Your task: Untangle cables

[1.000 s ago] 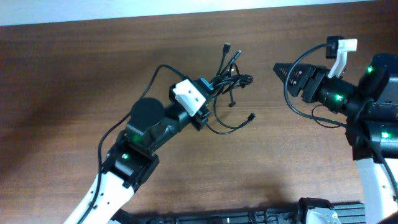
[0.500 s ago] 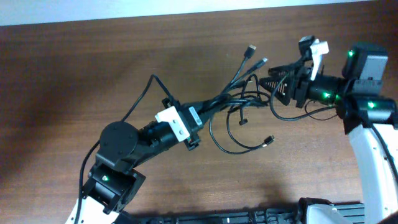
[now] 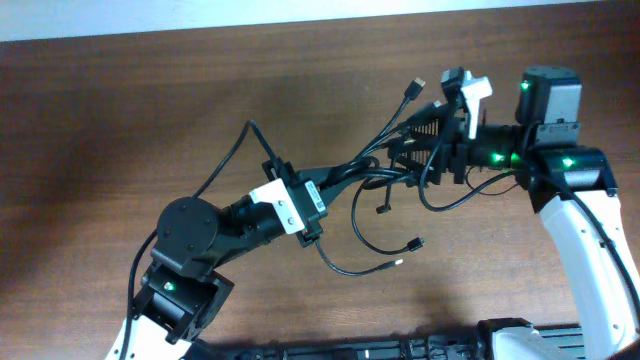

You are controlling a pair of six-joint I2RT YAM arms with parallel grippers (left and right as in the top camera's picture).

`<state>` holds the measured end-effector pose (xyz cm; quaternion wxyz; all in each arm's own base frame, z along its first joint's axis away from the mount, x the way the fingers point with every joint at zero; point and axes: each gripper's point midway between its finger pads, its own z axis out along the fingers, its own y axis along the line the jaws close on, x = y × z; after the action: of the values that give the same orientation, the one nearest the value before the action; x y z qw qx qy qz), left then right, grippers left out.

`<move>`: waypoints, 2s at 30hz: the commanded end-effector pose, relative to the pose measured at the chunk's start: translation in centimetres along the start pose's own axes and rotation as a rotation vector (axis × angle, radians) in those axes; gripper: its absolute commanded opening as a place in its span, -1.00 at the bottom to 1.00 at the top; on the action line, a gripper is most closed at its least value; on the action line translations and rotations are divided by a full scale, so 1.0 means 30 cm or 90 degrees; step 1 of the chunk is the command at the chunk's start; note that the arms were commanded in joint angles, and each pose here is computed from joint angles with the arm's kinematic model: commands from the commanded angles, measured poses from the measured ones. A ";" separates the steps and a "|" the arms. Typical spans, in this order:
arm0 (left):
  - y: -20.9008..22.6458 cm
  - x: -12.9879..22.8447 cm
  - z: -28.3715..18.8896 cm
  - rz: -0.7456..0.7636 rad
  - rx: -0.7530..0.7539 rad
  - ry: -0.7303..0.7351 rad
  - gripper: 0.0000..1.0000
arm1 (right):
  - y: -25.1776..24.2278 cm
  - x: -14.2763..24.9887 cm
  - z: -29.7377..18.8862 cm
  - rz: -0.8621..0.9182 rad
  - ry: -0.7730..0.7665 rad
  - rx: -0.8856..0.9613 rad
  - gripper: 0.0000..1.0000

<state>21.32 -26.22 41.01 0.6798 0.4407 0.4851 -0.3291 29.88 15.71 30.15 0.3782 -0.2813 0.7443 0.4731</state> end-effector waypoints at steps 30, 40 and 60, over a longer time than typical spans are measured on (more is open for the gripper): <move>0.151 -0.035 -0.161 0.049 -0.158 0.036 -1.00 | -0.264 0.193 -0.195 0.345 0.052 0.321 0.56; 0.223 0.114 -0.073 -0.034 -0.166 0.083 -1.00 | 0.013 0.003 -0.128 0.275 -0.041 -0.048 0.57; 0.233 0.166 0.021 -0.110 -0.156 0.064 -1.00 | 0.105 -0.099 0.005 0.274 -0.123 0.238 0.56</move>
<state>29.36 -24.26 37.01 0.6616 0.3357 0.6004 -0.2983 28.06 17.83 34.18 0.3650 -0.0459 0.8144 0.4487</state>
